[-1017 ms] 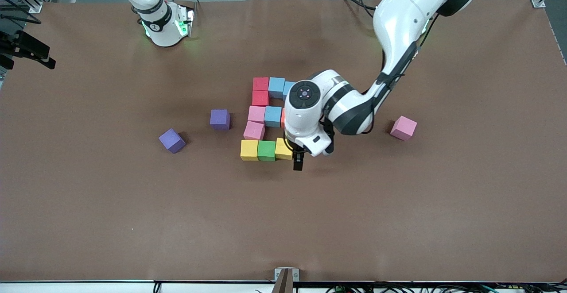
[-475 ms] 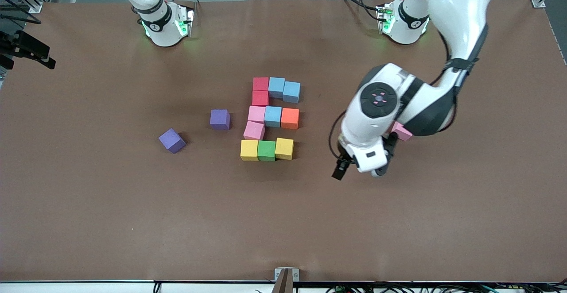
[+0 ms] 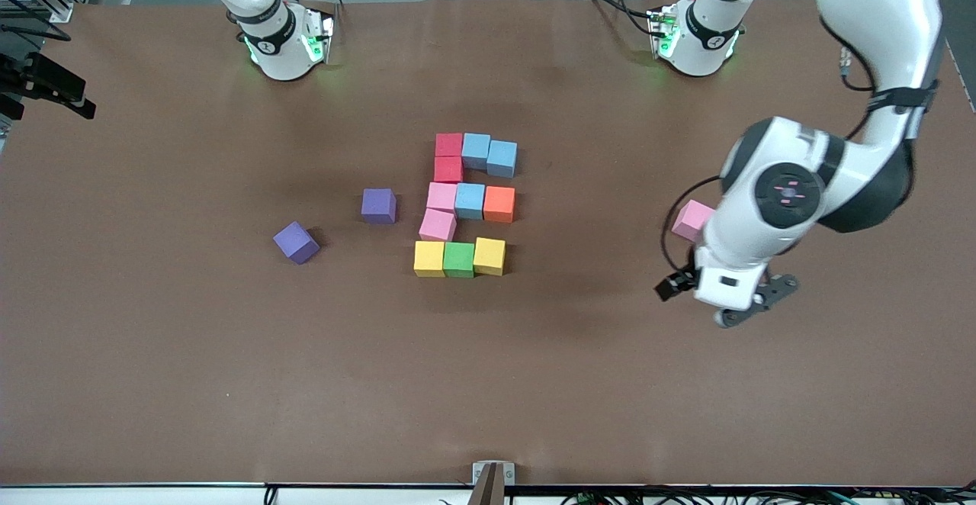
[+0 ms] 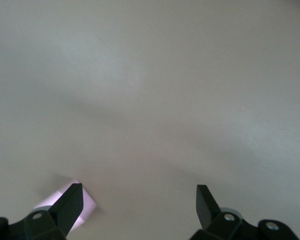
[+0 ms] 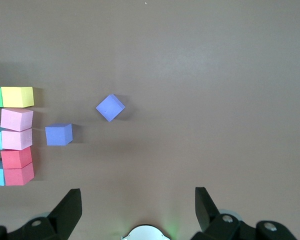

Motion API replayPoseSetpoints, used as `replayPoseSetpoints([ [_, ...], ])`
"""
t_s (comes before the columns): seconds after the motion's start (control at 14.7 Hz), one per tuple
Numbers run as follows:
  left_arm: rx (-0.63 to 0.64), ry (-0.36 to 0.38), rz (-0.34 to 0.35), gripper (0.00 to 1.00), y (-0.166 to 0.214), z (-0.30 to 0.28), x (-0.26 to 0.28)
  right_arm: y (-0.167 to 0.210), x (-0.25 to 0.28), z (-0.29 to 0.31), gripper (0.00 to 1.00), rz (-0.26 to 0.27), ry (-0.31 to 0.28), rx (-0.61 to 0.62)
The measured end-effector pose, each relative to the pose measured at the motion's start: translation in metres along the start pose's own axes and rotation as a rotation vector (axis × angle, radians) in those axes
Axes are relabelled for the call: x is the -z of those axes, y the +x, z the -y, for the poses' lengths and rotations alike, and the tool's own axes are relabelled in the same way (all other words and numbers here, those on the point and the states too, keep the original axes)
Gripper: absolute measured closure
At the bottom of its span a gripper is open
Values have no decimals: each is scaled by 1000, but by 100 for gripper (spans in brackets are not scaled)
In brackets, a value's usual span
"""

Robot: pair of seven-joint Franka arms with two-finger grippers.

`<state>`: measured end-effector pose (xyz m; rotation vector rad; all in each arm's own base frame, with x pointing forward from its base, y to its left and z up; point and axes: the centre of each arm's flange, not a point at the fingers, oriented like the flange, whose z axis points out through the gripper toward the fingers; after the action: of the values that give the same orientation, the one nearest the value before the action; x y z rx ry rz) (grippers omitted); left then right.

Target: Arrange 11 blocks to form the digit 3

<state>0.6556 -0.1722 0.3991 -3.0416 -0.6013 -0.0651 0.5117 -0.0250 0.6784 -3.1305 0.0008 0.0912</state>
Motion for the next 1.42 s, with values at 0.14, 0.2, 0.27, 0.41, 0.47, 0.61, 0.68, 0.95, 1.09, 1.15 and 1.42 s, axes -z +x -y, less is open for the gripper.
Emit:
replayPoseSetpoints([
  [0.14, -130, -13, 0, 0, 26, 42, 6, 0, 0, 0, 0, -1, 0, 1],
  [0.2, -181, -15, -5, 0, 38, 62, 10, 0, 0, 0, 0, -1, 0, 2],
  [0.27, -225, -13, -12, 0, 48, 80, 14, 0, 0, 0, 0, -1, 0, 2],
  [0.41, -267, -4, -24, 0, 62, 112, 22, 0, 0, 1, 0, -1, 1, 3],
  [0.47, -275, 1, -31, 0, 67, 124, 27, 0, 0, 1, 0, -1, 1, 4],
  [0.61, -288, 11, -50, 0, 74, 144, 40, 0, 0, 2, 0, -2, 7, 5],
  [0.68, -292, 10, -55, 0, 77, 155, 47, 0, 0, 2, 0, -2, 12, 5],
  [0.95, -348, -71, -7, 0, 79, 227, 93, 0, 0, 3, 0, -2, 16, 6],
  [1.09, -353, -100, -4, 0, 71, 254, 123, 0, 0, 3, 0, -2, 16, 6],
  [1.15, -355, -93, -5, 0, 64, 257, 138, 0, 0, 3, 0, -2, 16, 6],
  [1.42, -389, -63, -4, 0, 30, 229, 178, 0, 0, 3, 0, -2, 17, 8],
])
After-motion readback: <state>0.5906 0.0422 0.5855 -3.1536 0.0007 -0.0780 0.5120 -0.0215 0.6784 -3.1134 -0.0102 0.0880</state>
